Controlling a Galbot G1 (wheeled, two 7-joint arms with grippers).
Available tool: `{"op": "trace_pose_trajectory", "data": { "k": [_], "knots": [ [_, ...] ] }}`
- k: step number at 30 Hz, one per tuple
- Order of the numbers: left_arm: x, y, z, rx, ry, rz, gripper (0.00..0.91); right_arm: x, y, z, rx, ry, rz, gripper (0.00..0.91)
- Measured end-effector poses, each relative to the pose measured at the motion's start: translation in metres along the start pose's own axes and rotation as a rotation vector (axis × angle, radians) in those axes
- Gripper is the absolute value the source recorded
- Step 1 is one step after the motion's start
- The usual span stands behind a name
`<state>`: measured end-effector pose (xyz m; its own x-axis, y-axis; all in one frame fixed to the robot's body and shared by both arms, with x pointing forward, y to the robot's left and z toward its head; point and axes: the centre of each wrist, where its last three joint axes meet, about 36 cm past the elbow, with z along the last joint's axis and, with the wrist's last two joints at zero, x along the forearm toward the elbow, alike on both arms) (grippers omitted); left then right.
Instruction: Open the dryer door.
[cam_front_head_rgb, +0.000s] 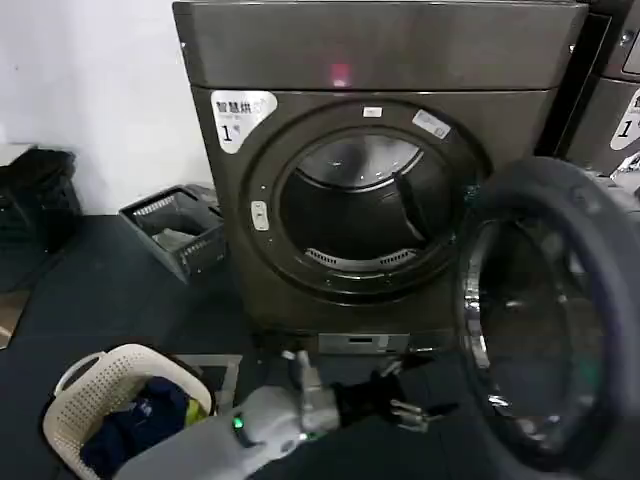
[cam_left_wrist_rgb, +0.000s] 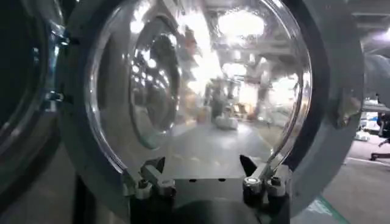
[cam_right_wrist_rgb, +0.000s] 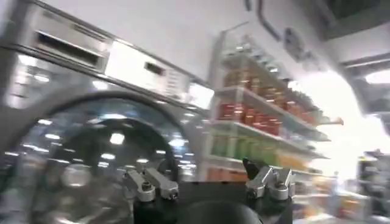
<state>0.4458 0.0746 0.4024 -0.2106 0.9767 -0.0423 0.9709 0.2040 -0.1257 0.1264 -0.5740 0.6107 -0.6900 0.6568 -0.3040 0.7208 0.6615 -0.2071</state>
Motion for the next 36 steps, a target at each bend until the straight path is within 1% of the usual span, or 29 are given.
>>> {"op": "trace_pose_trajectory", "data": {
  "k": [7,14,20,25,26,28,30,36],
  "knots": [
    [-0.063,0.002,0.0,-0.018,-0.005,0.06,0.907,0.021,-0.03,-0.012,0.058,-0.02,0.084,0.907],
    [-0.126,-0.001,-0.006,-0.135,-0.023,0.072,0.907,0.034,-0.04,-0.012,0.079,-0.025,0.097,0.907],
    [-0.164,-0.007,-0.011,-0.145,-0.034,0.052,0.907,0.035,-0.044,-0.013,0.088,-0.029,0.099,0.907],
    [-0.188,-0.007,-0.018,-0.166,-0.054,0.03,0.907,0.034,-0.049,-0.014,0.11,-0.035,0.112,0.907],
    [-0.192,-0.007,-0.02,-0.169,-0.06,0.025,0.907,0.033,-0.051,-0.014,0.118,-0.039,0.116,0.907],
    [-0.201,-0.006,-0.024,-0.184,-0.07,0.015,0.907,0.031,-0.055,-0.015,0.158,-0.053,0.124,0.907],
    [-0.209,-0.008,-0.026,-0.196,-0.081,0.007,0.907,0.031,-0.059,-0.014,0.164,-0.053,0.136,0.907],
    [-0.207,0.008,-0.02,-0.217,-0.061,-0.045,0.907,0.034,-0.068,-0.017,0.185,-0.063,0.174,0.907]
  ]
}}
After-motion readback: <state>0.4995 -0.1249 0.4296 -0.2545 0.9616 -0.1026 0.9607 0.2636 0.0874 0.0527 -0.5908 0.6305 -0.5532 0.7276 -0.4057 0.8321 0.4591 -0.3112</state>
